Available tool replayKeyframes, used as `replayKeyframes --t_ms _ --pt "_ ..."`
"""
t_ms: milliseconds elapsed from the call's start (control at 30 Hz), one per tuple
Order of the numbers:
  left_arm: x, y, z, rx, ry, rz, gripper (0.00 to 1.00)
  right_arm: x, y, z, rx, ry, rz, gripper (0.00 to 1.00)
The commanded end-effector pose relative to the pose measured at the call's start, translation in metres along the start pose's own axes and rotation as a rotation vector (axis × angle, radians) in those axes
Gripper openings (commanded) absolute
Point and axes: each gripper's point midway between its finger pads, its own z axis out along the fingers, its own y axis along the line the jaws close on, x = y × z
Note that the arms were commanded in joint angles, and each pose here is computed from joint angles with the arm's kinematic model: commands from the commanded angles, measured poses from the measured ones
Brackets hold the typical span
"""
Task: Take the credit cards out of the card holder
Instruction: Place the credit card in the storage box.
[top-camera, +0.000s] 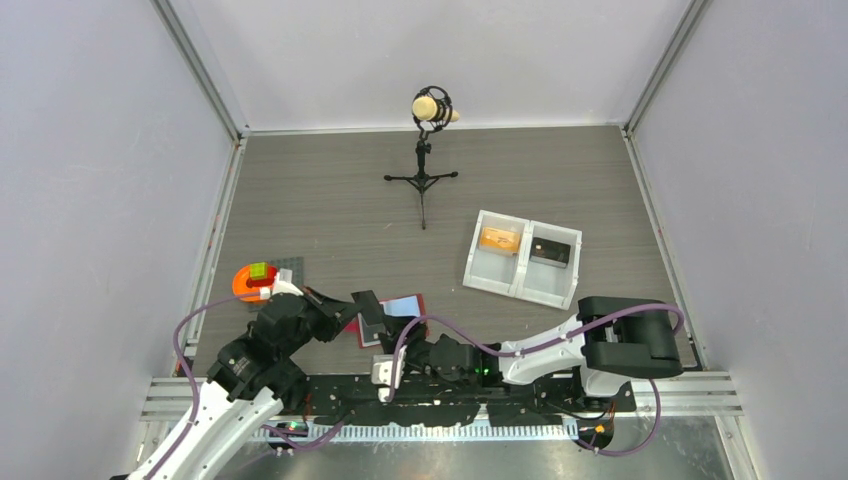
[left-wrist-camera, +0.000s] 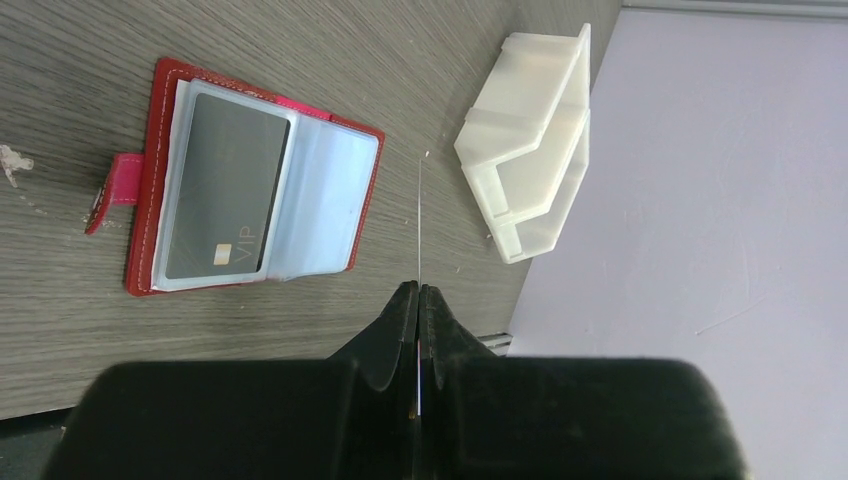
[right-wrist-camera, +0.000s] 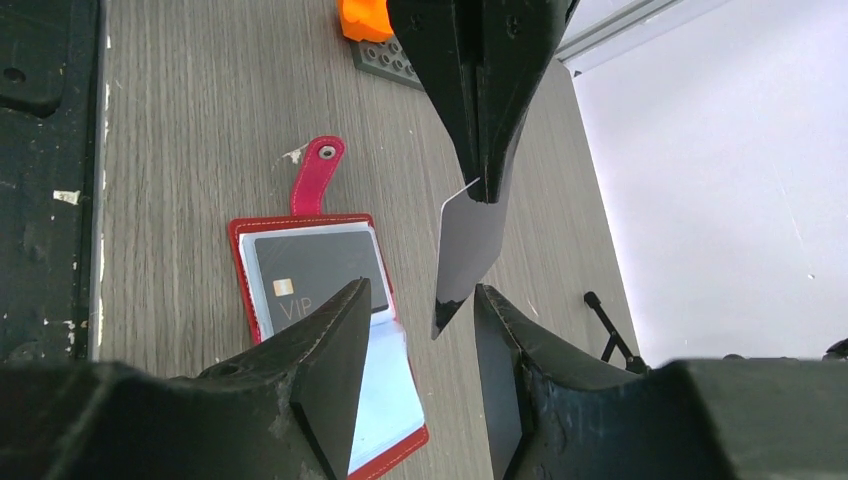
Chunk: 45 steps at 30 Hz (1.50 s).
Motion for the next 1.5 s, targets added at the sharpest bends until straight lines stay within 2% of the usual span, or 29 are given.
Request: replayKeyframes --t_ms 0,133,233,267,333,367,400,500,600,700,833,867,1033,1267,1467 --pt "-0.004 -0.01 -0.005 0.029 -0.019 0.0 0.0 -0.022 -0.019 0.009 0.068 -0.038 0.008 0.5" --pt "0.001 -0.014 -0.004 0.049 0.008 -0.013 0.0 -0.019 -0.027 0.011 0.124 -0.019 0.01 0.38" --pt "0.003 -0.016 -0.004 0.062 0.019 -0.019 0.0 -0.017 -0.029 0.013 0.148 -0.006 0.004 0.23" --pt "0.003 -0.017 -0.005 0.067 0.02 -0.02 0.0 -0.017 -0.031 0.013 0.157 -0.01 0.006 0.11" --pt "0.002 -0.019 -0.006 0.075 0.02 -0.016 0.0 -0.015 -0.032 0.011 0.171 -0.007 0.018 0.06" --pt "0.002 -0.021 -0.007 0.083 0.016 -0.01 0.01 -0.015 -0.033 0.01 0.179 -0.009 0.03 0.06" --pt "0.0 -0.023 -0.008 0.097 0.009 0.008 0.06 -0.015 -0.035 0.009 0.187 -0.01 0.057 0.05" --pt "-0.004 -0.026 -0.009 0.126 -0.021 0.073 0.31 -0.015 -0.039 0.006 0.18 -0.009 0.137 0.05" --pt "-0.009 -0.024 -0.011 0.132 -0.048 0.158 0.49 -0.015 -0.042 0.005 0.125 0.04 0.287 0.05" --pt "-0.011 -0.022 -0.012 0.133 -0.062 0.239 0.58 -0.012 -0.049 0.0 0.078 0.052 0.432 0.05" --pt "-0.011 -0.021 -0.015 0.155 -0.063 0.375 0.6 -0.003 -0.054 -0.009 -0.014 0.058 0.604 0.05" --pt "-0.01 -0.022 -0.017 0.163 -0.063 0.401 0.61 -0.011 -0.055 -0.012 -0.055 0.026 0.636 0.05" --pt "-0.012 -0.023 -0.021 0.188 -0.078 0.481 0.61 -0.011 -0.06 -0.021 -0.167 -0.003 0.828 0.05" --pt "-0.01 -0.032 -0.028 0.261 -0.084 0.59 0.61 -0.007 -0.063 -0.028 -0.2 -0.01 0.93 0.05" --pt "0.014 -0.055 -0.048 0.398 0.044 0.819 0.61 -0.019 -0.052 -0.04 -0.386 -0.004 0.947 0.05"
